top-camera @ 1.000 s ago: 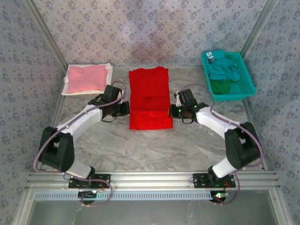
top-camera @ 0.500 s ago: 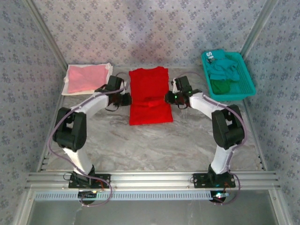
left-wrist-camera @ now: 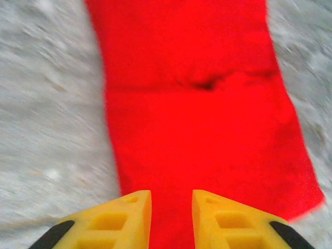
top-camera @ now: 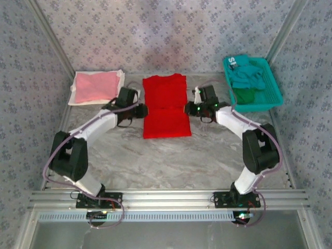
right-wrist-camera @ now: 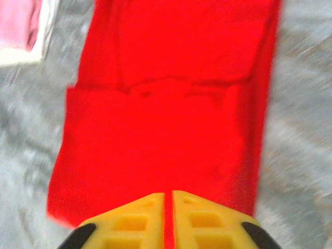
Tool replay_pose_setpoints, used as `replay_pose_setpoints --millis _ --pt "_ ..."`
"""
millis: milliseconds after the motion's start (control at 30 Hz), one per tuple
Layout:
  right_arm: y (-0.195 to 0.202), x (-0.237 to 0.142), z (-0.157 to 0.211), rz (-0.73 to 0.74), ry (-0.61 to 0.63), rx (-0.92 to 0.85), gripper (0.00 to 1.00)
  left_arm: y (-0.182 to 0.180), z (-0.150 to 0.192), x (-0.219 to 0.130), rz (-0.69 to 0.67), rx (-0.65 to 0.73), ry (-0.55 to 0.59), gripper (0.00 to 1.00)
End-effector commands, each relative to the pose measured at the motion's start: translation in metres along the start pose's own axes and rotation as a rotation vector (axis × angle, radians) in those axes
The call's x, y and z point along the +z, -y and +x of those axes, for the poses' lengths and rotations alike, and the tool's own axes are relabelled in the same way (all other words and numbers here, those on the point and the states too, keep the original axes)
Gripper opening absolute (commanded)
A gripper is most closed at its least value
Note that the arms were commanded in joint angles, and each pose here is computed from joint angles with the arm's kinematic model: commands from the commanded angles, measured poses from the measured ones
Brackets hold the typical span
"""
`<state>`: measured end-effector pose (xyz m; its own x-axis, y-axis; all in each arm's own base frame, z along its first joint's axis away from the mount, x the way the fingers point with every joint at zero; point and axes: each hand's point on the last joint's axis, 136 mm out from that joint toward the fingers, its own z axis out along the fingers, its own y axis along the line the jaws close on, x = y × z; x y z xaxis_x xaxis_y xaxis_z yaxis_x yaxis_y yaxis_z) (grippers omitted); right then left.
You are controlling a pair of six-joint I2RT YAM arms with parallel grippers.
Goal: Fold and stack the t-shirts
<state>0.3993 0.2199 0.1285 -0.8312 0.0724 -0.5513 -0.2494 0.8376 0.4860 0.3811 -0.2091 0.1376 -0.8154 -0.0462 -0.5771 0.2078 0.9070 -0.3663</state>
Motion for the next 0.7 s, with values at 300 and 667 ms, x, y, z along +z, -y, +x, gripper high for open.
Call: replay_pose_setpoints --millis 300,667 --pt "0.008 0.064 0.068 0.0 -0.171 0.079 0.09 -0.001 0.077 0.076 0.057 -0.108 -0.128 0.21" --pt "0.013 0.048 0.156 0.085 -0.259 0.111 0.13 -0.035 0.133 0.05 -0.077 -0.124 -0.16 0.24"
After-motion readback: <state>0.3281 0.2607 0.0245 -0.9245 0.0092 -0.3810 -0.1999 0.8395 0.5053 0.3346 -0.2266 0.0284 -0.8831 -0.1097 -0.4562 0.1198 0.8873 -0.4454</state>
